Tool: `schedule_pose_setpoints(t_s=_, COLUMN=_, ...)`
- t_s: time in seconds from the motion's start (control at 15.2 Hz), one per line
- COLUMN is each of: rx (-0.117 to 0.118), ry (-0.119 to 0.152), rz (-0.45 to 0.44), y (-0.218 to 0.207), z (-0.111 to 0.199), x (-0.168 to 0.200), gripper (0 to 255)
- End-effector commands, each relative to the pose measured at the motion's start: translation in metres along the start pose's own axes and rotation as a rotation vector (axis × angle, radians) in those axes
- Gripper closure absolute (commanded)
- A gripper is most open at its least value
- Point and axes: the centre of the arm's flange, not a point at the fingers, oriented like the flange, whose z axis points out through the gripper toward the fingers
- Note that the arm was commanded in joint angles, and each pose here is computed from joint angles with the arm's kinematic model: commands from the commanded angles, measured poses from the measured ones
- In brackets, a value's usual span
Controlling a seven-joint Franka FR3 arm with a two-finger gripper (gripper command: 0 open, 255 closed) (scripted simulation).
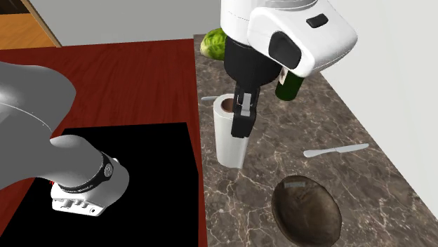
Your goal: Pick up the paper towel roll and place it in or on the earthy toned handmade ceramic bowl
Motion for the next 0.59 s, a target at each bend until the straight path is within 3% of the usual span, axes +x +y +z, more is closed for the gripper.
schedule_pose_setpoints(t_s=0.0, rx=0.0, ry=-0.001, rz=0.0, y=0.001, z=-0.01, x=0.0, gripper=255)
schedule_pose_setpoints(t_s=0.33, rx=0.0, ry=-0.001, rz=0.0, y=-0.001, z=-0.036, x=-0.001, gripper=255)
schedule_pose_setpoints(t_s=0.53, rx=0.0, ry=-0.001, rz=0.0, y=0.012, z=-0.051, x=0.033, gripper=255)
